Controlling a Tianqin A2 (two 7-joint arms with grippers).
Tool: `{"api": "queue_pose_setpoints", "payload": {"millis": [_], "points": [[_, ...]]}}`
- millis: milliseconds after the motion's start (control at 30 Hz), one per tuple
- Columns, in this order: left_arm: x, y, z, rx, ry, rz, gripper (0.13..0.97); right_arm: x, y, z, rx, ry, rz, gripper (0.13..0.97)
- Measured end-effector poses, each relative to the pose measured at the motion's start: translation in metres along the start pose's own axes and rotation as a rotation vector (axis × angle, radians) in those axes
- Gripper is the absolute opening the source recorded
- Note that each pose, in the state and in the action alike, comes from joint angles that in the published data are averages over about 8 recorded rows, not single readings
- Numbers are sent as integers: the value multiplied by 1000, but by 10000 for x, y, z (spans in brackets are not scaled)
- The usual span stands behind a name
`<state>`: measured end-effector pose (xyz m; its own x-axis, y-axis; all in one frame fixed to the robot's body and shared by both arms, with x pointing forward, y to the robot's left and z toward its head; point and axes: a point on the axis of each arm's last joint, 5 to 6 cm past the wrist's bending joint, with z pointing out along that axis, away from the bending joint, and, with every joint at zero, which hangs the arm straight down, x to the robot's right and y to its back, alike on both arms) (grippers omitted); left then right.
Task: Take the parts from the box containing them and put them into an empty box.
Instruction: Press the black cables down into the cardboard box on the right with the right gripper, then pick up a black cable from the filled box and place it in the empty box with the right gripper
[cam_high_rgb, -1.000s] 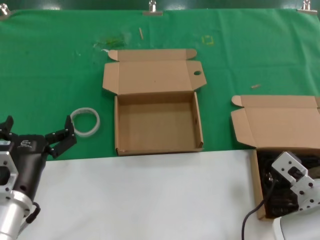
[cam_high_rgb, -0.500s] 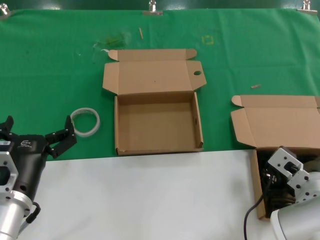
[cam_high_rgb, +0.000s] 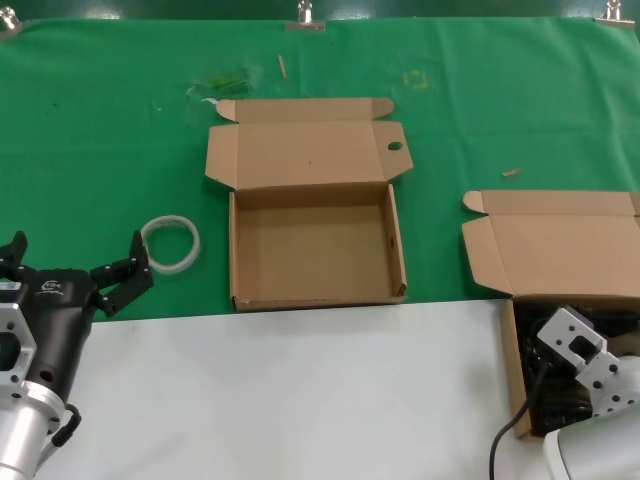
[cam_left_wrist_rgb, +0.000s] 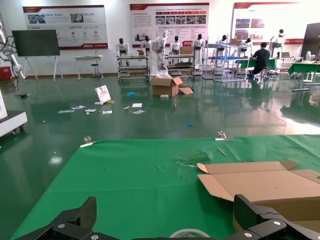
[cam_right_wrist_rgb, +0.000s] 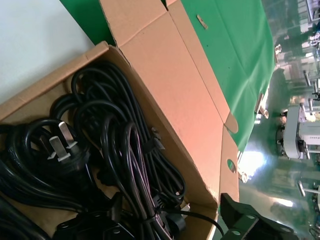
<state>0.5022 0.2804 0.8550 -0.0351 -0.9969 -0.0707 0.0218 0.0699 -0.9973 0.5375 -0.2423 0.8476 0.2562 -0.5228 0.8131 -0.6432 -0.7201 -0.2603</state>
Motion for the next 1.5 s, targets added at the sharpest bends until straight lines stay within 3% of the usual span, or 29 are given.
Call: {"api": "queue_pose_setpoints", "payload": {"millis": [267, 400, 667, 967, 1200, 1500], "points": [[0, 0, 0, 0, 0, 0, 966, -1, 17, -6, -1, -3, 9, 554], [0, 0, 0, 0, 0, 0, 966, -12, 33, -14, -2, -9, 16, 554], [0, 0, 0, 0, 0, 0, 966, -50, 73, -29, -5, -25, 32, 352], [0, 0, 0, 0, 0, 0, 966, -72, 98, -51, -3, -40, 55, 230], [0, 0, 0, 0, 0, 0, 966, 50, 29, -162, 22, -12, 71, 228], [0, 0, 0, 0, 0, 0, 966, 417, -305, -550, 145, 85, 76, 227]]}}
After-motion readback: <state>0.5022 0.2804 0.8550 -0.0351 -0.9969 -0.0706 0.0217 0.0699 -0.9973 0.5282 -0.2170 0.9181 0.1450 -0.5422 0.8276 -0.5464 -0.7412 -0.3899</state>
